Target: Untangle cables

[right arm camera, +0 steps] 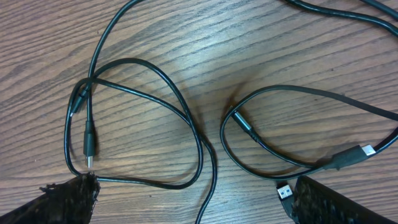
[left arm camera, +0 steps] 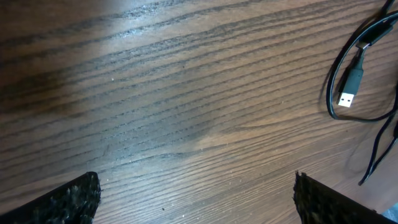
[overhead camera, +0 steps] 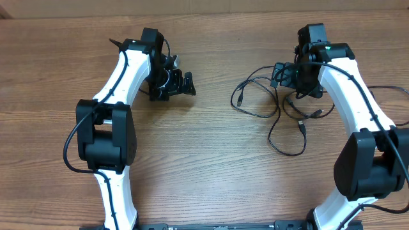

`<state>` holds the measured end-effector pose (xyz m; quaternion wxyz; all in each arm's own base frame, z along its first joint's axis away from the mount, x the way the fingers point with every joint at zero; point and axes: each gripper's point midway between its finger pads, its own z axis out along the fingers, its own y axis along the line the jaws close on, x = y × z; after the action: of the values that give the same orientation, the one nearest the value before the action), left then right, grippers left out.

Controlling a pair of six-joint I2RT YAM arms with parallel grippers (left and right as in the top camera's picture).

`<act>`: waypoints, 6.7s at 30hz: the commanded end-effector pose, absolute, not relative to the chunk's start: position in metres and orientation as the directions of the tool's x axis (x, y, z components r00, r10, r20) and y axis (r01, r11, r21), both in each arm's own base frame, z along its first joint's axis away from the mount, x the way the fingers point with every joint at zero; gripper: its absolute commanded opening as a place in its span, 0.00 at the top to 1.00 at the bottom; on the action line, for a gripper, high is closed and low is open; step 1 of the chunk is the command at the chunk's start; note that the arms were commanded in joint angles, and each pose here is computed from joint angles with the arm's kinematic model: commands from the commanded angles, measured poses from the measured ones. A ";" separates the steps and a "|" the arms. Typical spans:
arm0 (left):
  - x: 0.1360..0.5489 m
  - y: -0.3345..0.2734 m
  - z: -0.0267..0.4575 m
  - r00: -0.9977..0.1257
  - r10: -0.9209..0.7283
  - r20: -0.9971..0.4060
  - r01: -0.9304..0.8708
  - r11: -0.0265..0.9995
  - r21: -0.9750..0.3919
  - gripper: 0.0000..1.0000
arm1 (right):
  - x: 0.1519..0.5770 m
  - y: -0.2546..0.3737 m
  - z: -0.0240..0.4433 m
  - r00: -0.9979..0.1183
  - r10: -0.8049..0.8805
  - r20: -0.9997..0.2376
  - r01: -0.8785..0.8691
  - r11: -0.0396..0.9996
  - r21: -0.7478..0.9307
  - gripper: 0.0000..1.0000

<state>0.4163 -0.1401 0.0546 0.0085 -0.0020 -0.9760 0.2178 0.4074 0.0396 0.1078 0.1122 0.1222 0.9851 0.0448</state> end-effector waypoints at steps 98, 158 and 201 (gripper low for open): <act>0.424 -0.135 0.062 -1.000 -0.005 -0.026 0.005 0.922 -0.387 0.01 | 0.410 0.041 0.114 -0.941 0.250 -0.227 0.226 0.966 0.127 0.00; 0.322 -0.109 0.157 -0.682 0.063 -0.729 0.197 0.975 -0.099 0.00 | 0.410 0.041 0.114 -0.941 0.251 -0.227 0.227 0.966 0.127 0.00; 0.246 -0.028 0.146 -0.127 -0.062 -0.990 0.103 0.992 -0.075 0.00 | 0.410 0.041 0.114 -0.941 0.250 -0.227 0.226 0.966 0.127 0.00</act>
<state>0.2481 -0.0290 0.1285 -0.6262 0.0231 -0.7741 0.0904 0.4072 0.0397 0.1078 0.1118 0.1220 0.9852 0.0451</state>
